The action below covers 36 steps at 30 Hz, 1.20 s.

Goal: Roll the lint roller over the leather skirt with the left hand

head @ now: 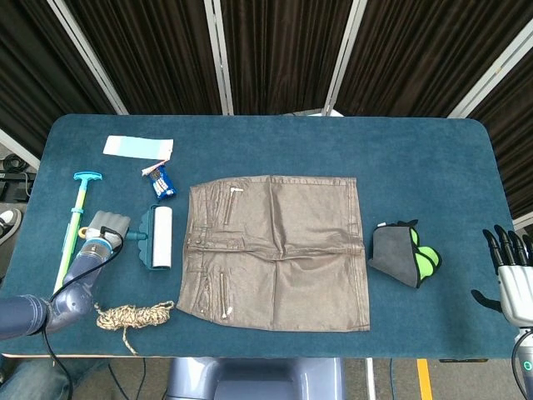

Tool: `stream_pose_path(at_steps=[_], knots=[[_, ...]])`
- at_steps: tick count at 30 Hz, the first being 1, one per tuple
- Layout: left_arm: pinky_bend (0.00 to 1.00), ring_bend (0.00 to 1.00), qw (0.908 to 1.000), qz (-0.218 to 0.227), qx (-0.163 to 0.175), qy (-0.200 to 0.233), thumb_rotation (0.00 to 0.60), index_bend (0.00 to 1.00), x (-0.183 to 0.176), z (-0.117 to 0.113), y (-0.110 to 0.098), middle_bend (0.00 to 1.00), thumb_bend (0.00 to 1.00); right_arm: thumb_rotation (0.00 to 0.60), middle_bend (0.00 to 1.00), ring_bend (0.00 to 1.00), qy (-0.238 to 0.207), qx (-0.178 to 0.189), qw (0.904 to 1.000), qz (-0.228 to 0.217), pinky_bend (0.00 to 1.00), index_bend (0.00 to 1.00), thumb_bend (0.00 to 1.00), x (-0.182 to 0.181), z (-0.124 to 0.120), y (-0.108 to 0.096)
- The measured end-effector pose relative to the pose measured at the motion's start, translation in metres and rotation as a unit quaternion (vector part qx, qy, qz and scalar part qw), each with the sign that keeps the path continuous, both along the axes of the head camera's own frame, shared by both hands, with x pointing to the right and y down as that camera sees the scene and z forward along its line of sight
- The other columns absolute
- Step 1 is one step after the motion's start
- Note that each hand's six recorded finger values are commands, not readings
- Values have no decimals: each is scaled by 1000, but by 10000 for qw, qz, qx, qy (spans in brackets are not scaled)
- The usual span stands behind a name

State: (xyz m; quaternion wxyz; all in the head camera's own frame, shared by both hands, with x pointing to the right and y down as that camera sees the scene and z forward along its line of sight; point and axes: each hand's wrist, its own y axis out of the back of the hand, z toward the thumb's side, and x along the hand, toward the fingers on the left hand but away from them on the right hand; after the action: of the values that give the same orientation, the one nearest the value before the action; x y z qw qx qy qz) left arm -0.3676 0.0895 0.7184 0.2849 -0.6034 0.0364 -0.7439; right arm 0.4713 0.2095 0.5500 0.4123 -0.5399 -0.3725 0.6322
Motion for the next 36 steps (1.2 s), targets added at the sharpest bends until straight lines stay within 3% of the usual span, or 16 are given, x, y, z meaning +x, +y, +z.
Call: stream_pose_path(at_steps=[2,4,6,7,10,13,18,24,30,36], knots=[[759,660,10000,12,37,81,600,759,-2,4,1,752,663,600,0,0,4,-10,10000,-1,0,0,0,0,0,0],[587,451,9998,39,92,160,600,469,-4,7,2,480,215,600,0,0,15,-18,10000,-2,0,0,0,-1,1,1],[425,263,9996,34,135,233,600,264,-6,10,3,277,48,600,0,0,15,-18,10000,0,0,0,0,-1,1,1],[328,170,9995,17,155,278,600,177,-7,11,4,185,13,600,0,0,11,-16,10000,0,0,0,0,-1,0,1],[135,28,9991,38,219,351,600,45,-8,11,6,34,0,600,0,0,-14,-14,10000,-9,0,0,0,-2,0,1],[23,0,9986,41,344,399,600,0,-12,5,6,0,0,600,0,0,-57,-12,10000,-46,0,0,0,-4,-1,1],[0,0,9967,-58,622,516,600,0,-20,-17,4,0,0,600,0,0,-155,31,9998,-107,0,0,0,-7,-5,2],[0,0,9884,-318,1296,726,600,0,-34,-56,1,0,0,600,0,0,-300,113,9993,-169,0,0,0,-11,-13,3],[0,0,9666,-513,2310,987,600,0,-52,-95,13,0,0,600,0,0,-467,162,9986,-203,0,0,0,-13,-18,4],[0,0,9373,-519,3251,1146,600,0,-70,-136,56,0,0,600,0,0,-592,318,9973,-308,0,0,0,-16,-28,4]])
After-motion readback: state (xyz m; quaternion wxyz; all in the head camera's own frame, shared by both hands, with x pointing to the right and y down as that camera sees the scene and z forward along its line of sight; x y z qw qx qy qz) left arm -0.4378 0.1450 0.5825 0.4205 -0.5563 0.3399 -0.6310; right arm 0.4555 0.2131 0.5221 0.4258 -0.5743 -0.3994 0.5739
